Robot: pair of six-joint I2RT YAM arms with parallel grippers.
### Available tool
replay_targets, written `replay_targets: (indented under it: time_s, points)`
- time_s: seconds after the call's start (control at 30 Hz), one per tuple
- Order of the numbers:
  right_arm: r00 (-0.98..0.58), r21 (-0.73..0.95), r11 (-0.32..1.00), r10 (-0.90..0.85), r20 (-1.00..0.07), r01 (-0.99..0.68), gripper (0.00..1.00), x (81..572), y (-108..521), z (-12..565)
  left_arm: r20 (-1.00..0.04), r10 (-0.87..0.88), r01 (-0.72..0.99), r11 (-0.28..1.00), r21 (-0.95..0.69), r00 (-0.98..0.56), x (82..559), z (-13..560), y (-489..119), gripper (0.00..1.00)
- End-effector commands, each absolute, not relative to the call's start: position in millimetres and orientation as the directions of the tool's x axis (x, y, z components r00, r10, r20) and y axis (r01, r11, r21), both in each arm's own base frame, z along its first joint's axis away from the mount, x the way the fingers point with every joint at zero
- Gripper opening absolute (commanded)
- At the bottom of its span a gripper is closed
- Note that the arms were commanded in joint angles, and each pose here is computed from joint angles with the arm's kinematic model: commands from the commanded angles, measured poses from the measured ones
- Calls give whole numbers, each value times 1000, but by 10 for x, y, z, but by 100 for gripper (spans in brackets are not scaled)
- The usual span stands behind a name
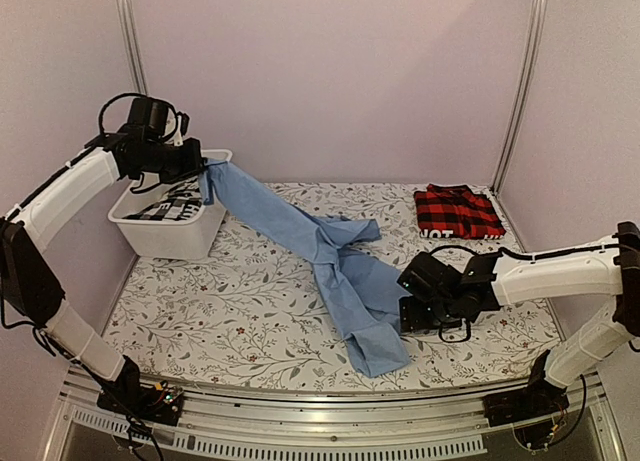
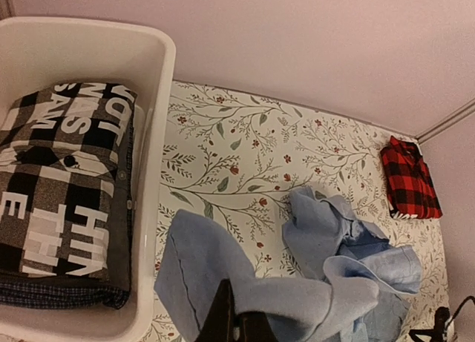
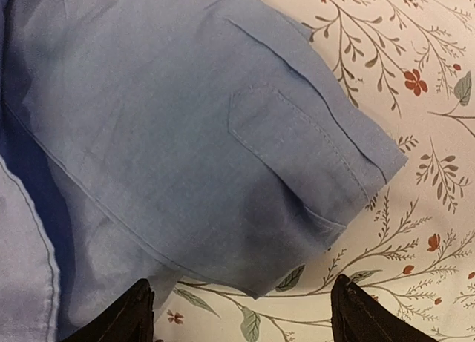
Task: Fold and stack the long sleeve shirts
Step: Flatten out the crumpled shirt at the center of the board.
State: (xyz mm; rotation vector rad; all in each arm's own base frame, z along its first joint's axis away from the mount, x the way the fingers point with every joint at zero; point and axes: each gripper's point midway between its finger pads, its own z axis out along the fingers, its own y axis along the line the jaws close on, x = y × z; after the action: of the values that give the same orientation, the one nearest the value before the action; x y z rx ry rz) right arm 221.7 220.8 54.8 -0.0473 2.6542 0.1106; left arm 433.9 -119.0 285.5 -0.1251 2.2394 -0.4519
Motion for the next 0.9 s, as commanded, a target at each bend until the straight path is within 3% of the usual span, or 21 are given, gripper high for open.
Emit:
replay_targets:
  time_s: [0.0,0.2,0.43,0.5,0.57,0.67,0.73,0.87]
  points:
    - [-894,-34,999,6,-448,24,78,2111,1991,383,-728,-235,73,928,-364,-643,4398,2936,-1168,0]
    - [-870,-84,994,15,-493,65,73,2262,2006,331,-730,-236,70,930,-362,-641,4406,2963,-1158,0]
    - [-843,-160,982,-5,-538,96,60,2459,2060,242,-731,-233,69,931,-357,-641,4408,2971,-1149,0]
    - [-824,-168,980,-4,-567,110,50,2528,2072,283,-730,-233,70,931,-358,-642,4416,2967,-1151,0]
    - [-805,-174,978,-11,-594,115,29,2598,2096,364,-732,-231,71,932,-356,-641,4419,2981,-1150,0]
    - [-779,-211,968,-28,-626,135,7,2663,2047,533,-738,-229,70,934,-350,-635,4424,3015,-1132,0]
    - [-751,-224,961,-30,-659,159,0,2735,2021,728,-742,-228,68,936,-346,-631,4431,3041,-1113,0]
    - [-709,-248,944,-20,-705,219,0,2846,1886,1209,-753,-230,58,941,-334,-616,4439,3121,-1043,0]
